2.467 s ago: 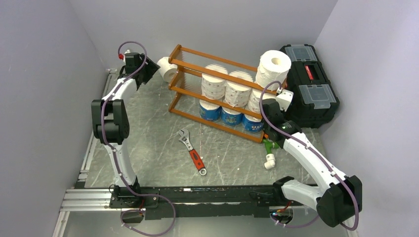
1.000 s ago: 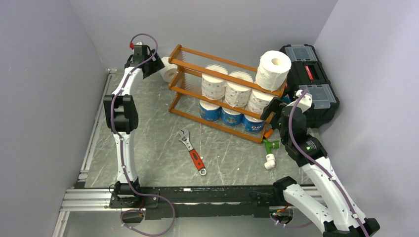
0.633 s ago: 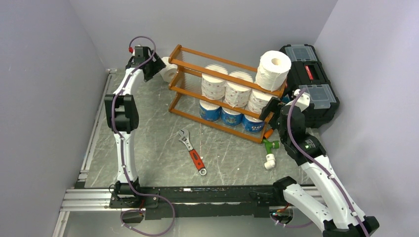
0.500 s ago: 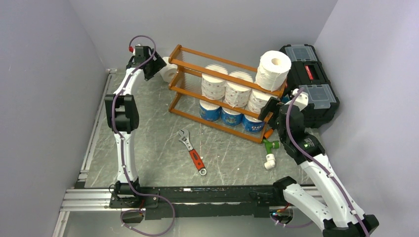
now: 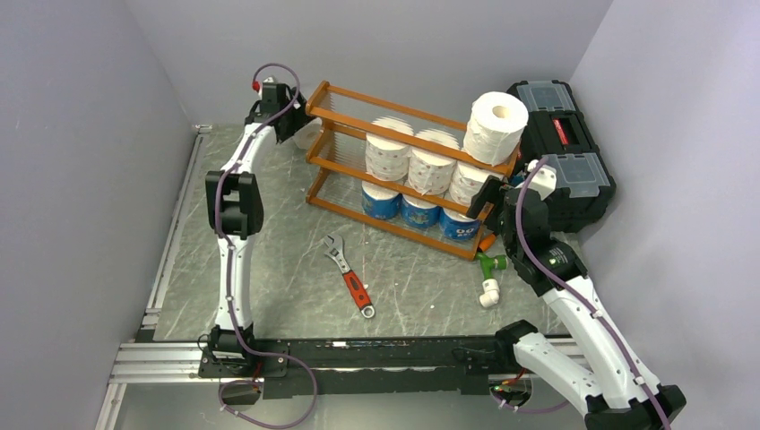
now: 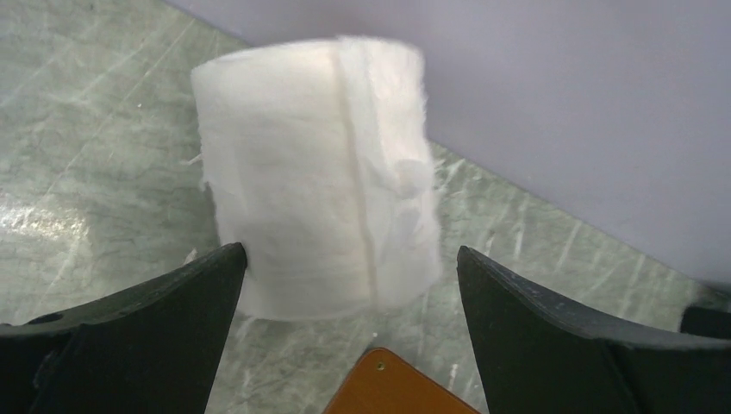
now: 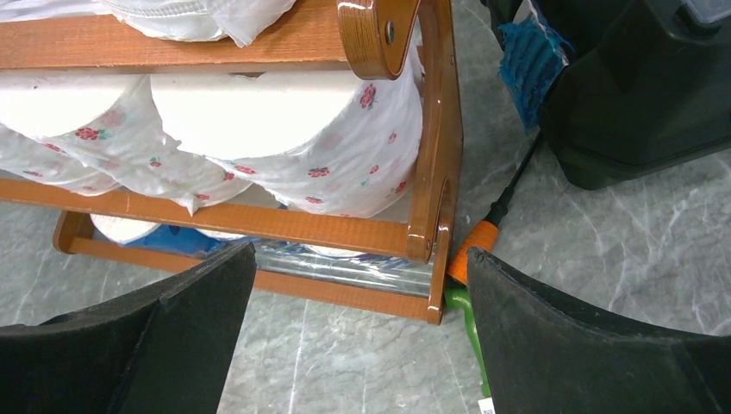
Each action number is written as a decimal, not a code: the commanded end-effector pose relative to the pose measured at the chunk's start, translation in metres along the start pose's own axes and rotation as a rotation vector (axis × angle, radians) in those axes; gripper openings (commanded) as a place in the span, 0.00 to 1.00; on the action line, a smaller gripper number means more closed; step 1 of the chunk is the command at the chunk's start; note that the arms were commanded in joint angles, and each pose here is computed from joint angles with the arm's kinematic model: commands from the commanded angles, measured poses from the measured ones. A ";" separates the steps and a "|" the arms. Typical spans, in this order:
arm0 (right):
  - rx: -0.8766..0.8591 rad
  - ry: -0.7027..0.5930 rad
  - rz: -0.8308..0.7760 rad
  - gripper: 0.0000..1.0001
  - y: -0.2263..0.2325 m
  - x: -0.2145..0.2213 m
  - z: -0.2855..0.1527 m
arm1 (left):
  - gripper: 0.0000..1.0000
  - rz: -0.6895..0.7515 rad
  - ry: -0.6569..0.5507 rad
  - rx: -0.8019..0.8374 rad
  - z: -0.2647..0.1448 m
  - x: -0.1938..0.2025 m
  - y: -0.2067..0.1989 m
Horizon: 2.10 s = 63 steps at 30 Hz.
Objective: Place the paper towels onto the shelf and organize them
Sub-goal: Move the paper towel to the center of the board.
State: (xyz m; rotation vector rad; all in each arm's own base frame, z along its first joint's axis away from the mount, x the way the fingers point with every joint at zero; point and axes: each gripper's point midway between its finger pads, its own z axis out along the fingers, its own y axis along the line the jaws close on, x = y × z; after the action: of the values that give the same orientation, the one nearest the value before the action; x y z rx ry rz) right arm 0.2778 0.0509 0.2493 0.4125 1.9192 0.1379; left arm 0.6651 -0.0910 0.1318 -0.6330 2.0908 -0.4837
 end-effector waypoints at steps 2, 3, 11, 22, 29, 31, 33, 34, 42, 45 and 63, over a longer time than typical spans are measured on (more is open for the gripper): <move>-0.034 -0.043 0.023 0.94 0.011 -0.018 -0.003 | 0.99 0.056 0.008 -0.038 0.008 0.005 0.012; -0.033 -0.046 0.025 0.94 0.010 -0.019 -0.002 | 0.99 0.068 0.014 -0.047 0.008 0.006 0.015; -0.047 -0.043 0.028 0.93 0.012 -0.017 -0.002 | 0.81 0.062 0.044 -0.124 0.006 0.011 0.050; -0.057 -0.050 0.036 0.93 0.012 -0.015 -0.003 | 0.36 0.005 0.024 -0.087 -0.015 -0.005 0.064; -0.074 -0.059 0.051 0.93 0.014 -0.016 -0.004 | 0.28 0.002 0.038 -0.070 -0.059 -0.006 0.079; -0.090 -0.060 0.063 0.93 0.017 -0.015 -0.004 | 0.26 0.005 0.059 -0.078 -0.079 0.004 0.087; -0.106 -0.062 0.075 0.93 0.019 -0.014 -0.004 | 0.24 0.004 0.059 -0.080 -0.099 0.014 0.095; -0.118 -0.061 0.078 0.93 0.021 -0.014 -0.005 | 0.23 0.002 0.051 -0.082 -0.111 0.018 0.099; -0.183 -0.090 0.105 0.93 0.024 -0.020 -0.023 | 0.21 -0.004 0.086 -0.103 -0.176 0.052 0.111; -0.224 -0.096 0.113 0.93 0.027 -0.020 -0.031 | 0.22 -0.001 0.118 -0.105 -0.206 0.084 0.123; -0.561 0.144 0.010 0.93 0.112 0.021 -0.041 | 0.52 0.091 0.180 0.022 -0.308 0.160 0.121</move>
State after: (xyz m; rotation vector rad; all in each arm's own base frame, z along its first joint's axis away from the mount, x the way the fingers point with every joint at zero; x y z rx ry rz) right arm 0.2592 0.1367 0.2587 0.1361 1.9404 0.5981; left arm 0.2979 -0.0515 0.1134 -0.5519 2.3187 -0.4874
